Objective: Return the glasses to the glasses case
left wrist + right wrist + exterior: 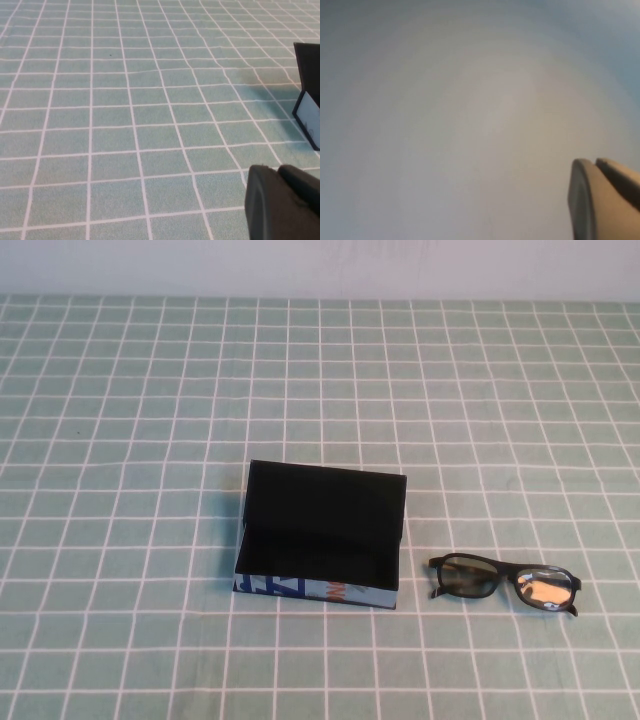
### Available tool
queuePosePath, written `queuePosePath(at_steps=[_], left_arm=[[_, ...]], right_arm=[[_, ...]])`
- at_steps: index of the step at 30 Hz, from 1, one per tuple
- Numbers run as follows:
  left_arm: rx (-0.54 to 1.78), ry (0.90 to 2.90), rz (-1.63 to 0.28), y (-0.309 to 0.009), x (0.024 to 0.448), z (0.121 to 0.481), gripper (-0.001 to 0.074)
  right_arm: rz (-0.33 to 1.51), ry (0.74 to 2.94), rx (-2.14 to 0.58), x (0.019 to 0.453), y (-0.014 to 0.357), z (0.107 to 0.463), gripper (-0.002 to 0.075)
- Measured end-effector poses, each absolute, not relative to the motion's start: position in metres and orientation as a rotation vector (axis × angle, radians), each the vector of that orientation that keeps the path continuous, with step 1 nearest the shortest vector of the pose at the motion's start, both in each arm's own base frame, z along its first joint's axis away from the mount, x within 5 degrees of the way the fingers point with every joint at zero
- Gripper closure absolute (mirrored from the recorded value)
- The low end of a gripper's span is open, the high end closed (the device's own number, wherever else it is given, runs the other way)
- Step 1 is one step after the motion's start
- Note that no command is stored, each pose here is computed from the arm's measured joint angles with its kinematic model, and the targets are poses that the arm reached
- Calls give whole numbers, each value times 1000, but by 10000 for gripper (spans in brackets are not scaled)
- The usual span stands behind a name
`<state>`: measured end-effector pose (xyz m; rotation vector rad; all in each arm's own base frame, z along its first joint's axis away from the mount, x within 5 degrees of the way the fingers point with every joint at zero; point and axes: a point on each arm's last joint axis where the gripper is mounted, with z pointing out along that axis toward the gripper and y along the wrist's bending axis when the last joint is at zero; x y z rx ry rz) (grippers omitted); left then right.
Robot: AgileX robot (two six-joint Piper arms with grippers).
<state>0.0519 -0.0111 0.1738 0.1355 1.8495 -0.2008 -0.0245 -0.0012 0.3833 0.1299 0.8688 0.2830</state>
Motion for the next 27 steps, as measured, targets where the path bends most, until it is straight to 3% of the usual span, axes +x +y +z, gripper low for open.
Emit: queuePosePath(at_steps=[3, 12, 18, 27], left_arm=[[136, 1835, -201, -11, 52, 175, 734], [133, 1751, -209, -12, 54, 182, 734], [130, 1720, -215, -12, 54, 185, 734], [126, 1673, -222, -12, 55, 189, 734]], right_arm=[[268, 969, 117, -22, 1, 399, 737], [139, 1480, 42, 49, 5, 426, 737], [-18, 1723, -72, 100, 3, 414, 737], [33, 1856, -129, 142, 11, 397, 737]])
